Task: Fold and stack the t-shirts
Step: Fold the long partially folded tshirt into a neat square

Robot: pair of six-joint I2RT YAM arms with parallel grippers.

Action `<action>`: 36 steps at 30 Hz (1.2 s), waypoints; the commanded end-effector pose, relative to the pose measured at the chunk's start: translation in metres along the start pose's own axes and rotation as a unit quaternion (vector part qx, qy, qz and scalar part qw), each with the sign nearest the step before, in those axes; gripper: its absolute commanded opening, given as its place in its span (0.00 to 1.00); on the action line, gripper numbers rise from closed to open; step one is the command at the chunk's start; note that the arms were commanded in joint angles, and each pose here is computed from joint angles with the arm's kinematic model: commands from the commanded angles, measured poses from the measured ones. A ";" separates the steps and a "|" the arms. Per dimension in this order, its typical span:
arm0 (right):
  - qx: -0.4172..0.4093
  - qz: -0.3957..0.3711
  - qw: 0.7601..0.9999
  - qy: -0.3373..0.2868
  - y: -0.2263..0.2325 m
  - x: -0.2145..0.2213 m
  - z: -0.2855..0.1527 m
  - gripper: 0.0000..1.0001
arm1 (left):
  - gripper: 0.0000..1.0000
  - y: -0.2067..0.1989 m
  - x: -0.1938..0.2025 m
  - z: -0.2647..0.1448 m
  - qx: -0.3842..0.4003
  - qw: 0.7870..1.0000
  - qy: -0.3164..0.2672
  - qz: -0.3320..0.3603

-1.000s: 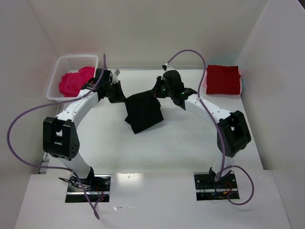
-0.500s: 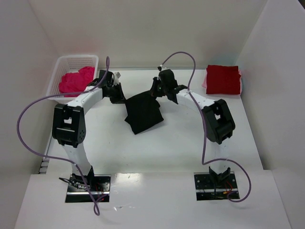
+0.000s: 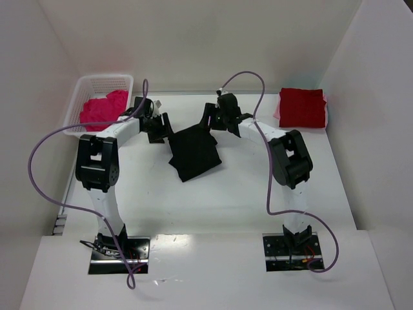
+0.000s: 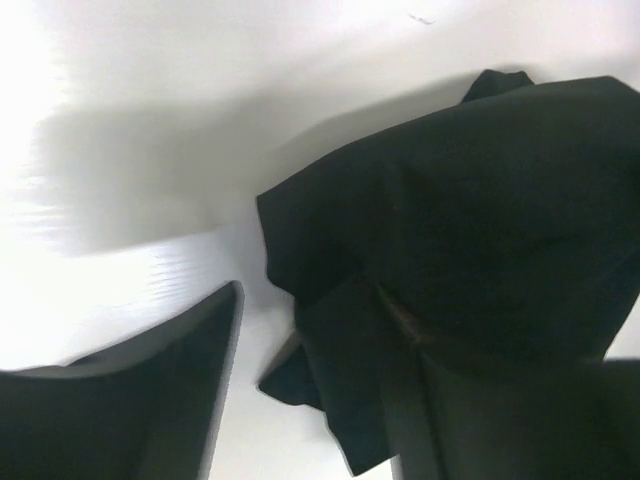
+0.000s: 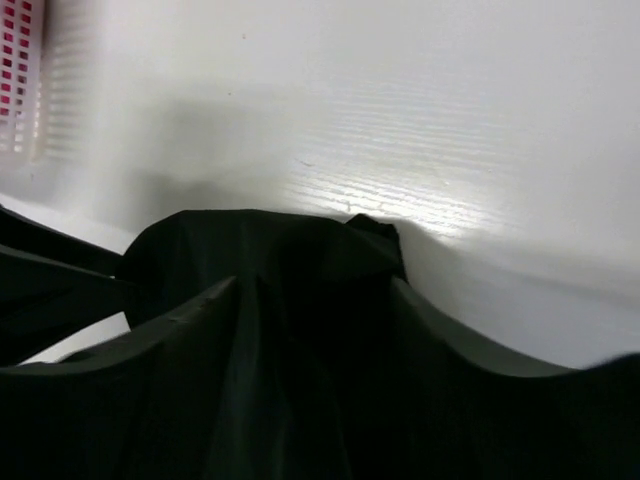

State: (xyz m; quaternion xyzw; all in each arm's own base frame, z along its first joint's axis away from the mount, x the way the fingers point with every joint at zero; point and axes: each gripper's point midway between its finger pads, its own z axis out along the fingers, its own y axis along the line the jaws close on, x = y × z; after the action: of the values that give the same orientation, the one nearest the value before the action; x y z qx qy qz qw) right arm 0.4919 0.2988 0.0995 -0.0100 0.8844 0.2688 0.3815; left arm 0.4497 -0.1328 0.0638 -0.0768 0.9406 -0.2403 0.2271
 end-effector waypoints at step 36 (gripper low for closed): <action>-0.206 -0.024 0.977 -0.055 0.060 -0.052 -0.058 0.12 | 0.14 -0.104 0.003 0.047 0.133 0.989 0.001 0.060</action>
State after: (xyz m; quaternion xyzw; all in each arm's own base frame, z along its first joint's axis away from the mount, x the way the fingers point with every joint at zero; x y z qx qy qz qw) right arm 0.4750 0.3032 0.1527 -0.0636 0.8261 0.4014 0.3905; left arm 0.4608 -0.2266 0.0782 0.0110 0.9070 -0.3506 0.2329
